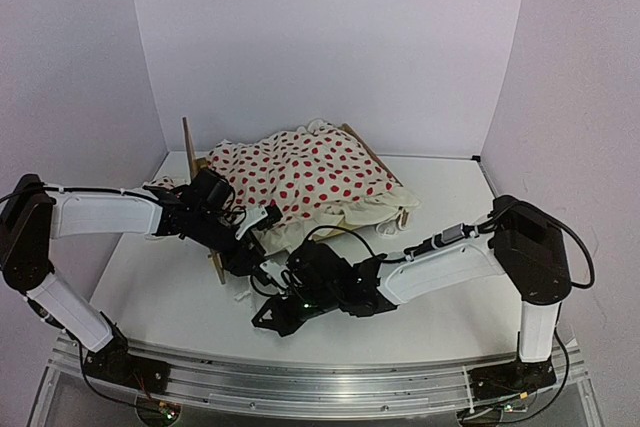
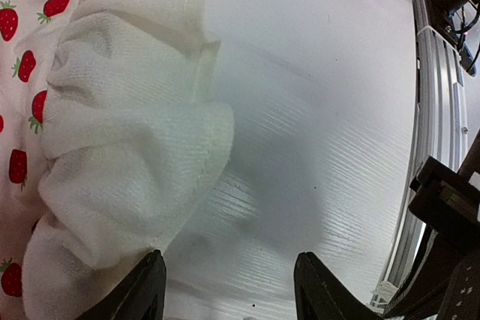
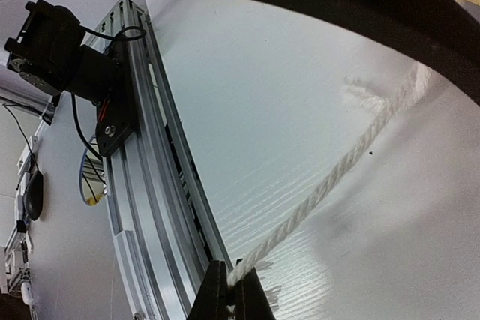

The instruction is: Set up the pet bed

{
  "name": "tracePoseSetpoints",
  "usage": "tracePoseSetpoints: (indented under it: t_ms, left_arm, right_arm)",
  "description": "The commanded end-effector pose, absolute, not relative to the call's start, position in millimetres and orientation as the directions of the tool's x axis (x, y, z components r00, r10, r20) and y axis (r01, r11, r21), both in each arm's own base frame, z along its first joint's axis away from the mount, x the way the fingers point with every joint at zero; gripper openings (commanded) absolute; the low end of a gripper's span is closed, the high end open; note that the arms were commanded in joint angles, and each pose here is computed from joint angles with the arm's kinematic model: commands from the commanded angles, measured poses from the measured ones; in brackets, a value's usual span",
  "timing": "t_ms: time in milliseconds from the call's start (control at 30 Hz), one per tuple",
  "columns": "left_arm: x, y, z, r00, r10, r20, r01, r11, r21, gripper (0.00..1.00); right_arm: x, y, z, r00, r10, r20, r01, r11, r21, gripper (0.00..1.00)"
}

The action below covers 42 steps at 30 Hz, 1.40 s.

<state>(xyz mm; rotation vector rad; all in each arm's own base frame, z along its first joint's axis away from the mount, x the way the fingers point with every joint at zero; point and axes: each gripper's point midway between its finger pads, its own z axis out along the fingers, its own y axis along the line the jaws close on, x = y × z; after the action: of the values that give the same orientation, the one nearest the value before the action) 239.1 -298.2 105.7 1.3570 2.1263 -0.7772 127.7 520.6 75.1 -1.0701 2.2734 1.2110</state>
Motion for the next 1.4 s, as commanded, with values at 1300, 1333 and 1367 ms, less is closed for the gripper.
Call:
tracePoseSetpoints:
  t_ms: [1300,1333,1367]
  left_arm:
    - [203,-244,197,-0.387,0.268,-0.882,0.807,0.561,-0.184,0.47]
    - [202,-243,200,-0.438,0.201,-0.877,0.774,0.579,-0.254,0.45]
    - [202,-242,196,-0.491,0.152,-0.858,0.739,0.594,-0.318,0.44]
  right_arm:
    - [196,544,114,-0.722,-0.334,-0.606,-0.692,0.340,0.637,0.00]
    - [196,543,112,-0.720,-0.336,-0.607,-0.694,0.343,0.633,0.00]
    - [197,541,112,-0.717,-0.335,-0.612,-0.697,0.350,0.626,0.00]
